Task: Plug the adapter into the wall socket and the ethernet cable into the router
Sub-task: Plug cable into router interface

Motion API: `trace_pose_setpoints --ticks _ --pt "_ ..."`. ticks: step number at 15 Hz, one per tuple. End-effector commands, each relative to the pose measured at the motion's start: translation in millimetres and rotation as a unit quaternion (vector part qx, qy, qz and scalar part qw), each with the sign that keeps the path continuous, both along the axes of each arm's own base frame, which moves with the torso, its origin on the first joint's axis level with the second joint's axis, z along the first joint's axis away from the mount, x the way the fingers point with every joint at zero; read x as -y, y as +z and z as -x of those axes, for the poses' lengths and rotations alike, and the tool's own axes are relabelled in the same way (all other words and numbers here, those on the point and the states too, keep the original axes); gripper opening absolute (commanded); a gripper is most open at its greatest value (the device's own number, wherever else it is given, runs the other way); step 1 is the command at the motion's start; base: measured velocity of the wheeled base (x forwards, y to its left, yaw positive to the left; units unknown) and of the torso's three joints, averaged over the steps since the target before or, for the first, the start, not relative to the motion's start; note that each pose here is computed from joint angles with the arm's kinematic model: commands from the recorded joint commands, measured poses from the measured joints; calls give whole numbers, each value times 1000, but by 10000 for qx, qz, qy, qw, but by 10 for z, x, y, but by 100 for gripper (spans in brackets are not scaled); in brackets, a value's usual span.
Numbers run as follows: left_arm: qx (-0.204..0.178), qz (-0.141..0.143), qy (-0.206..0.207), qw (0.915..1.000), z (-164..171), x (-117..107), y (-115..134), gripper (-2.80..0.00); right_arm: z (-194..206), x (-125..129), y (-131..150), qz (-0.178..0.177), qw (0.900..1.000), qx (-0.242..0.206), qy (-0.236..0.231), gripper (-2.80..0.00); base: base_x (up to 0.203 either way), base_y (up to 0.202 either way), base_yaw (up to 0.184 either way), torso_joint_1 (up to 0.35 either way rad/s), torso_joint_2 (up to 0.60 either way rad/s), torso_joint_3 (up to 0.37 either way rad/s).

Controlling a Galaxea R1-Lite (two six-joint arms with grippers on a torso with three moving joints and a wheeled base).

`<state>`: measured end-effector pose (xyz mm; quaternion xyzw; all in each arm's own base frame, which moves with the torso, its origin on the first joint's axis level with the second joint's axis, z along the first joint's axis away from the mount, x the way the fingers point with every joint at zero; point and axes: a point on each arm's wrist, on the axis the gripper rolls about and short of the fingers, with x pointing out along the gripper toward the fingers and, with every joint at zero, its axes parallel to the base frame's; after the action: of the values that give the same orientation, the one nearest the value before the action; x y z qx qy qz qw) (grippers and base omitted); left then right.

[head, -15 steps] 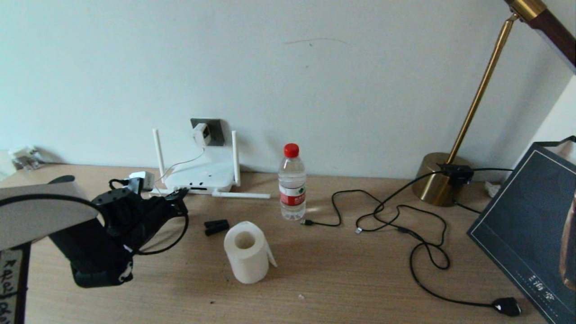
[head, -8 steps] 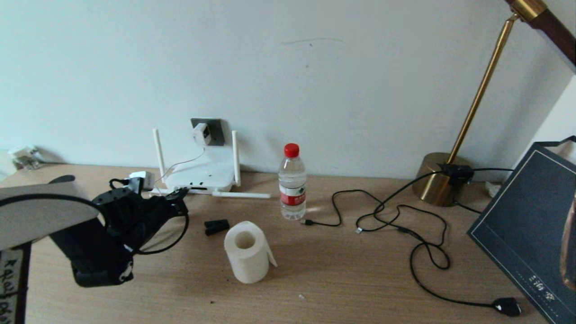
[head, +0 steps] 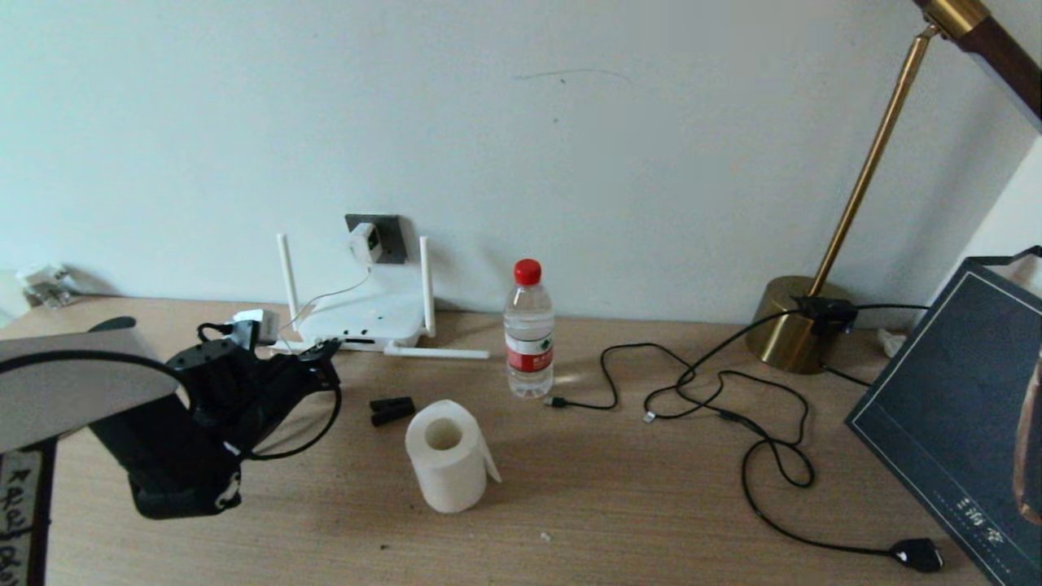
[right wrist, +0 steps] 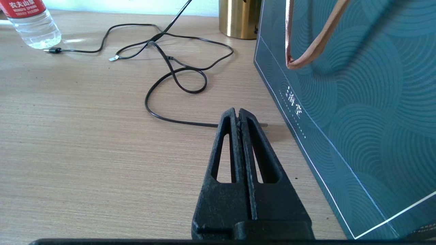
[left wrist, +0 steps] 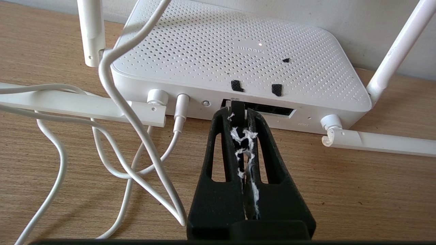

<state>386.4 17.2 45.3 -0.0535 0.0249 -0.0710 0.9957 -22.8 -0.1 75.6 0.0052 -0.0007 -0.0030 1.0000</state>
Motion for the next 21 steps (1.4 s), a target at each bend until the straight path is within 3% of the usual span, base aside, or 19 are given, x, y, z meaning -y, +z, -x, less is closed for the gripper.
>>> trace_pose_setpoints --ticks 1,21 --pt "37 2 -6 10000 -2 -2 4 -280 -1 0 1 -2 10000 -6 -1 -280 0 0 0 0 0 0" --pt "-9 5 -6 10000 -23 2 -47 -280 -1 0 1 -2 10000 -6 -1 -280 0 0 0 0 0 0"
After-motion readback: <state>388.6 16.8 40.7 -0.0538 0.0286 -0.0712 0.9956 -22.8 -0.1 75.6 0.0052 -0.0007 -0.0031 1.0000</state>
